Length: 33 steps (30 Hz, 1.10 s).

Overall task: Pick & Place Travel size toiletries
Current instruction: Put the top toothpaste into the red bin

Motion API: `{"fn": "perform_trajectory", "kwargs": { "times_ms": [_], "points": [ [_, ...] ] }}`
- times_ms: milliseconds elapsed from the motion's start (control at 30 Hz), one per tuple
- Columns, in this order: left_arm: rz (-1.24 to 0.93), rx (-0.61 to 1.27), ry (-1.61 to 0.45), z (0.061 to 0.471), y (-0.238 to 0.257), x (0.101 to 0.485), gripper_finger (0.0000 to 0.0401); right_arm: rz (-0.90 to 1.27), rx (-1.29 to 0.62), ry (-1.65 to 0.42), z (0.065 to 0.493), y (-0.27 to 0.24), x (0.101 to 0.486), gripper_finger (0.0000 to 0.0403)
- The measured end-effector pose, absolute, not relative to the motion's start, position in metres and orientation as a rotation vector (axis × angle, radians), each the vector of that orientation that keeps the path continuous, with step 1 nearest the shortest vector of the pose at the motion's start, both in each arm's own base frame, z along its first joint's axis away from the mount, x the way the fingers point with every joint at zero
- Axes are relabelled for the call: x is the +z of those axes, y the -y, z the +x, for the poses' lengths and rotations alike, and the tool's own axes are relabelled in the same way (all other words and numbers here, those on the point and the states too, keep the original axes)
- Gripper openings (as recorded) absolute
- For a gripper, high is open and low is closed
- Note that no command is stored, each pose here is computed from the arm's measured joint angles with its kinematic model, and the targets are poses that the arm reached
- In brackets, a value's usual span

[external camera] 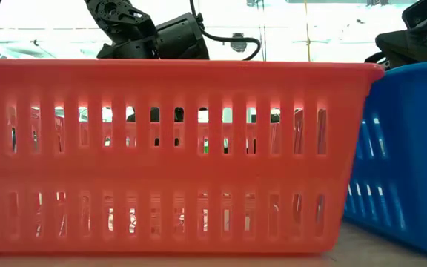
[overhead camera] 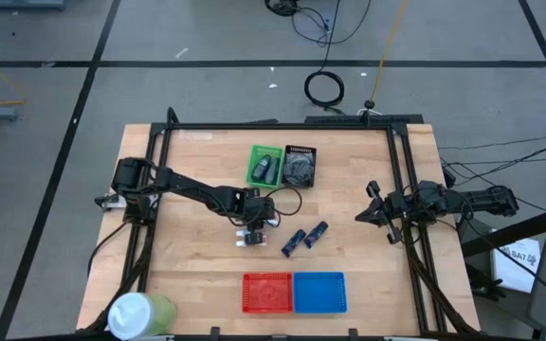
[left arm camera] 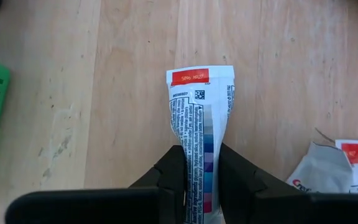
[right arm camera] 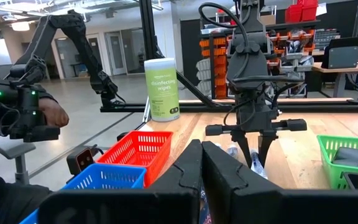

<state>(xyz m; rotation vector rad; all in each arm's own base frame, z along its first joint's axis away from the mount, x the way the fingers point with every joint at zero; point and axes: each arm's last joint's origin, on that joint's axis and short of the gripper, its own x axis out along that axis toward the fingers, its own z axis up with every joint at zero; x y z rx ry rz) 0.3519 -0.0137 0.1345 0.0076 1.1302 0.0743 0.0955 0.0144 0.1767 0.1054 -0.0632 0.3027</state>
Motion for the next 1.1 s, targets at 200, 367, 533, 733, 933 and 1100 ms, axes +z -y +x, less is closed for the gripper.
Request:
{"fn": "perform_trajectory", "kwargs": {
  "times_ms": [200, 367, 533, 733, 933, 1100],
  "points": [
    [-0.001, 0.077, -1.126, 0.352, 0.014, 0.136, 0.0067, 0.106, 0.303, 0.064, 0.095, -0.014, 0.177, 0.0],
    [-0.004, 0.076, -1.126, 0.352, 0.014, 0.136, 0.0067, 0.106, 0.303, 0.063, 0.096, -0.014, 0.177, 0.0],
    [-0.013, 0.077, -1.119, 0.351, 0.014, 0.139, 0.0067, 0.106, 0.303, 0.063, 0.096, -0.014, 0.177, 0.0],
    [-0.079, 0.038, -1.043, 0.352, 0.017, 0.163, 0.0067, 0.105, 0.303, 0.063, 0.096, -0.014, 0.177, 0.0],
    [-0.092, -0.008, -0.942, 0.345, 0.026, 0.195, 0.0067, 0.106, 0.303, 0.064, 0.096, -0.014, 0.177, 0.0],
    [-0.106, -0.044, -0.821, 0.342, 0.039, 0.219, 0.0067, 0.106, 0.303, 0.064, 0.095, -0.014, 0.177, 0.0]
  ]
}}
